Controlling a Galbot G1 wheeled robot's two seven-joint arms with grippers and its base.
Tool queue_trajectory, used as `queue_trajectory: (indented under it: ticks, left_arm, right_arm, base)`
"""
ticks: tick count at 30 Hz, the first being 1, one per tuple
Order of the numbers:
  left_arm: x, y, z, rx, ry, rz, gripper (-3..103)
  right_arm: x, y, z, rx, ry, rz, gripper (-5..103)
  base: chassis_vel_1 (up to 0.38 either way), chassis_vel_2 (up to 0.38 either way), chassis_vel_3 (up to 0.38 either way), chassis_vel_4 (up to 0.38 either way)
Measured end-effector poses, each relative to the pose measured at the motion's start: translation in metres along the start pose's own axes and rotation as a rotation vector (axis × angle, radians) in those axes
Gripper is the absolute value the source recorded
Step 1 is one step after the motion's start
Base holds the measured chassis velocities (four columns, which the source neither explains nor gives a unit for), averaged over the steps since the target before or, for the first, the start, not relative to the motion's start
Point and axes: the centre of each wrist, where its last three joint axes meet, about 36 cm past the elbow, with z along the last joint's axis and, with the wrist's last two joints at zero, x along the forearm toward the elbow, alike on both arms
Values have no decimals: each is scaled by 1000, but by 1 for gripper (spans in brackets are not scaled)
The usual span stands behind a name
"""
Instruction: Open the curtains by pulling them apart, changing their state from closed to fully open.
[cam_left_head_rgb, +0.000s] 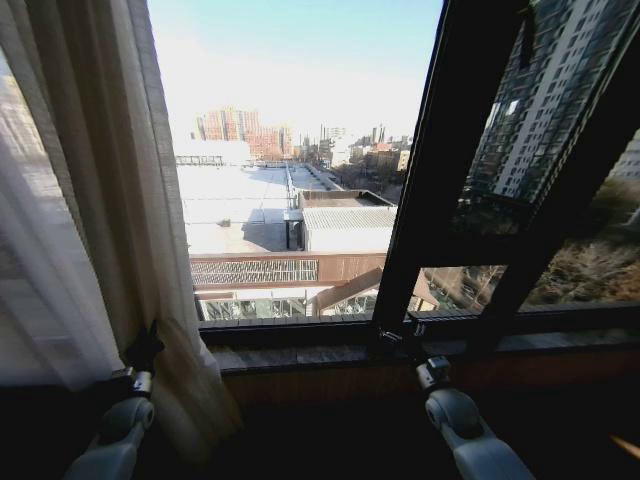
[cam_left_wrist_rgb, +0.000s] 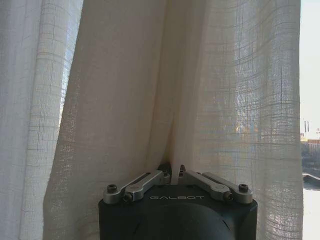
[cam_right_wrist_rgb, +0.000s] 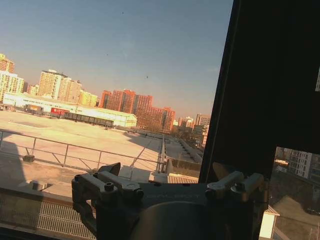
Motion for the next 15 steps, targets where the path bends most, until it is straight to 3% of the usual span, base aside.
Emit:
queue_trajectory:
  ticks: [4, 8, 12, 13, 15]
  left_arm:
    - [0, 3, 1, -6, 6, -7, 0]
    - [-8, 21, 0, -33, 12, -48, 0]
    - [-29, 67, -15, -82, 1, -165, 0]
    - [-29, 67, -15, -82, 1, -165, 0]
    - [-40, 97, -24, -107, -5, -256, 0]
  right_arm:
    - [0, 0, 0, 0, 0, 0, 100]
    - [0, 0, 0, 1, 0, 1, 100]
    - [0, 0, 0, 0, 0, 1, 100]
    - [0, 0, 0, 0, 0, 1, 100]
    - [0, 0, 0, 0, 0, 0, 100]
  base:
    - [-13, -9, 15, 13]
    - [-56, -61, 45, 42]
    - [0, 0, 0, 0]
    - [0, 0, 0, 0]
    - [0, 0, 0, 0]
